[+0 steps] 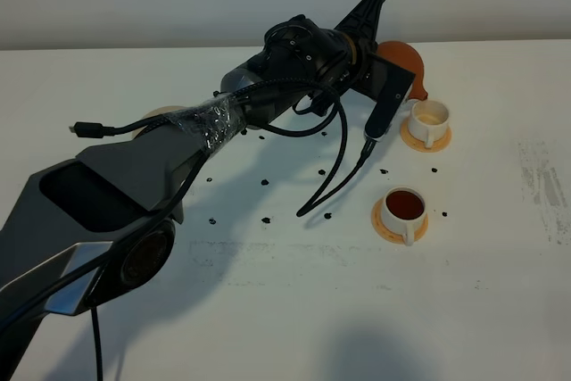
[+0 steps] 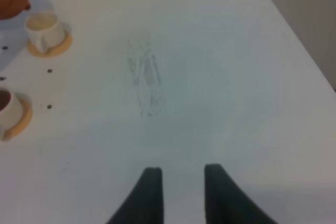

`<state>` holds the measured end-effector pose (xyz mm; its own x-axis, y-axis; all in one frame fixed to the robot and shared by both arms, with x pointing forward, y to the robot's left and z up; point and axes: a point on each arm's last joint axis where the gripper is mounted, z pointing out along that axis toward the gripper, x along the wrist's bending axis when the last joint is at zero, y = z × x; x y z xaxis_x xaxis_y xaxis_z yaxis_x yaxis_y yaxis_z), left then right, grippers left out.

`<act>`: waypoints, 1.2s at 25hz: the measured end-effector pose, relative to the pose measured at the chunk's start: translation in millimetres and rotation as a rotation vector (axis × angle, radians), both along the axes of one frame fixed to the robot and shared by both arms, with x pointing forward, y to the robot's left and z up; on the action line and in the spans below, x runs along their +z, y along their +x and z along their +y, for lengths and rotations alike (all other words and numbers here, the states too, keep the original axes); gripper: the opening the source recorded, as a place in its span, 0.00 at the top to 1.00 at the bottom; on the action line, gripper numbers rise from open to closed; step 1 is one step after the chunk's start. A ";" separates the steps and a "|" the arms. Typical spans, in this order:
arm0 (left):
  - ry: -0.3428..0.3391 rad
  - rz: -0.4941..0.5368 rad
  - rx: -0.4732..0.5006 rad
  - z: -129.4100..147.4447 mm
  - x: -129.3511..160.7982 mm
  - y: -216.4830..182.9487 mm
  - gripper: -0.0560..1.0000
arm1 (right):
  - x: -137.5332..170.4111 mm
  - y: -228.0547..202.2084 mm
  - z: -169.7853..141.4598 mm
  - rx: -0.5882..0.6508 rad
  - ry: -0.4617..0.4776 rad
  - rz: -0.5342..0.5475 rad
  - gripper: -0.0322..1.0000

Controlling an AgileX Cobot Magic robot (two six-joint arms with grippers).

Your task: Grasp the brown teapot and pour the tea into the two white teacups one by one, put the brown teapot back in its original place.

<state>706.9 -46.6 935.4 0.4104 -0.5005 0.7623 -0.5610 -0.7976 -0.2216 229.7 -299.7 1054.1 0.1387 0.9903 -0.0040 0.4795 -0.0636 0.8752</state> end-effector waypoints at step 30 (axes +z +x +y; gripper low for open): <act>0.063 -0.109 -0.060 -6.9 2.6 -0.3 0.86 | 0.0 0.0 0.0 0.000 0.000 0.000 0.76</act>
<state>706.6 -53.5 938.1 0.2946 -0.5699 0.7671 -0.5774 -0.7458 -0.3323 229.7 -299.7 1054.1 0.1387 0.9903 -0.0040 0.4795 -0.0636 0.8752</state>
